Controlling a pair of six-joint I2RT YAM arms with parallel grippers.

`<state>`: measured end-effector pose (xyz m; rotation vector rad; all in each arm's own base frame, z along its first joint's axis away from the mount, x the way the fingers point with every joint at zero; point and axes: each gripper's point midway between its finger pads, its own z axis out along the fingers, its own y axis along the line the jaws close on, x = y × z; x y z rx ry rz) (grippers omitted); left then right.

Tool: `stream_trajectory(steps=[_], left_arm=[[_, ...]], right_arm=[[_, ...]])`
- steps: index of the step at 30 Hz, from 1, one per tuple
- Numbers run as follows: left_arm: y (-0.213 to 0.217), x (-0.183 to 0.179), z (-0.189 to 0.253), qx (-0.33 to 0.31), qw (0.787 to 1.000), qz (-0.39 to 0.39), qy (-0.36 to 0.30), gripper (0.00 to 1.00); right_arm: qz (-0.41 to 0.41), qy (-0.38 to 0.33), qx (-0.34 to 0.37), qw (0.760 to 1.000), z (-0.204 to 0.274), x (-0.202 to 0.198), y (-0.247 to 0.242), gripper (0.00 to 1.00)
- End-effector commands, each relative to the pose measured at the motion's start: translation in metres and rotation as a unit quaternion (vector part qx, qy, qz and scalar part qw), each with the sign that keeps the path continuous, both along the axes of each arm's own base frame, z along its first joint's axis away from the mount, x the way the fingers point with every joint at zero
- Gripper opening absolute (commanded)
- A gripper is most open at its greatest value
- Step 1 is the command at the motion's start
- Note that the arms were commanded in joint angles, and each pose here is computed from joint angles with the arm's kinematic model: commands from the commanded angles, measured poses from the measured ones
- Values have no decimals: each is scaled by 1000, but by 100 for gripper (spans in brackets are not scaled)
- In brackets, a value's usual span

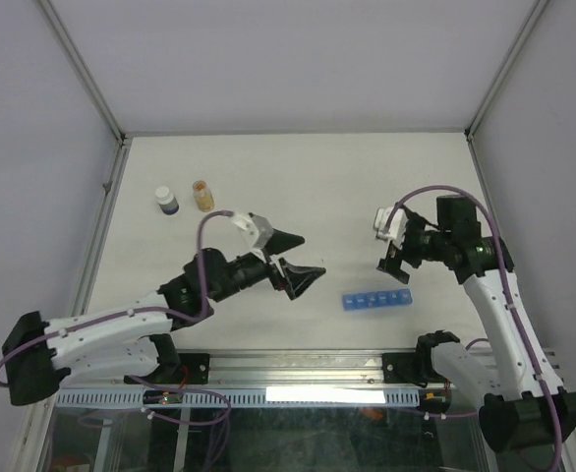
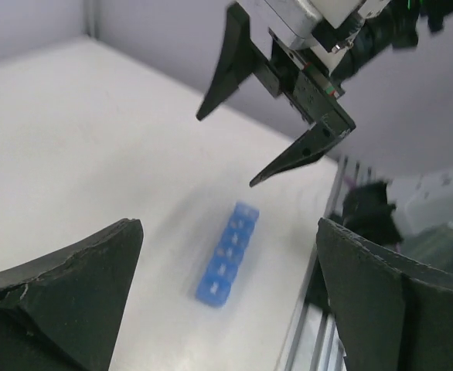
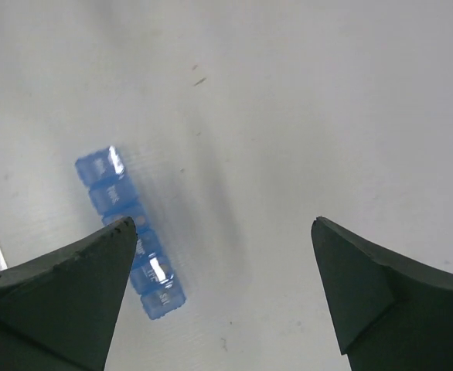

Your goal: Sort the pills into containers

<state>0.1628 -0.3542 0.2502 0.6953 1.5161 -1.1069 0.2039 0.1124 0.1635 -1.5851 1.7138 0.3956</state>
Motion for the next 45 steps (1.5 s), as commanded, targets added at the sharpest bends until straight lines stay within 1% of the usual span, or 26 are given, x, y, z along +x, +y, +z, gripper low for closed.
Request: stream_trajectory(steps=[1, 2, 4, 7, 10, 12, 15, 18, 22, 45], left_arm=[[56, 25, 76, -79, 990, 106, -43, 99], [66, 28, 93, -91, 988, 117, -47, 99], [83, 31, 123, -106, 985, 131, -50, 99], [96, 26, 166, -125, 981, 133, -68, 99], [100, 20, 197, -130, 981, 125, -75, 99], [102, 14, 213, -136, 981, 114, -81, 99], [103, 8, 226, -141, 981, 103, -84, 99], [106, 3, 234, -145, 981, 96, -88, 99], [107, 0, 239, -143, 981, 92, -89, 99], [105, 0, 228, -127, 984, 87, -84, 99]], right_arm=[[-179, -18, 125, 976, 109, 21, 4, 99], [-203, -32, 147, 968, 130, 24, 2, 99], [-254, -62, 208, 942, 176, 27, -1, 99], [-268, -92, 270, 920, 229, 15, -1, 99], [-273, -94, 311, 906, 266, 0, -2, 99], [-296, -97, 348, 884, 288, -5, -7, 99], [-335, -100, 395, 850, 314, -10, -15, 99], [-352, -100, 417, 832, 327, -16, -20, 99], [-356, -105, 424, 826, 335, -20, -22, 99], [-349, -104, 414, 834, 329, -19, -20, 99]])
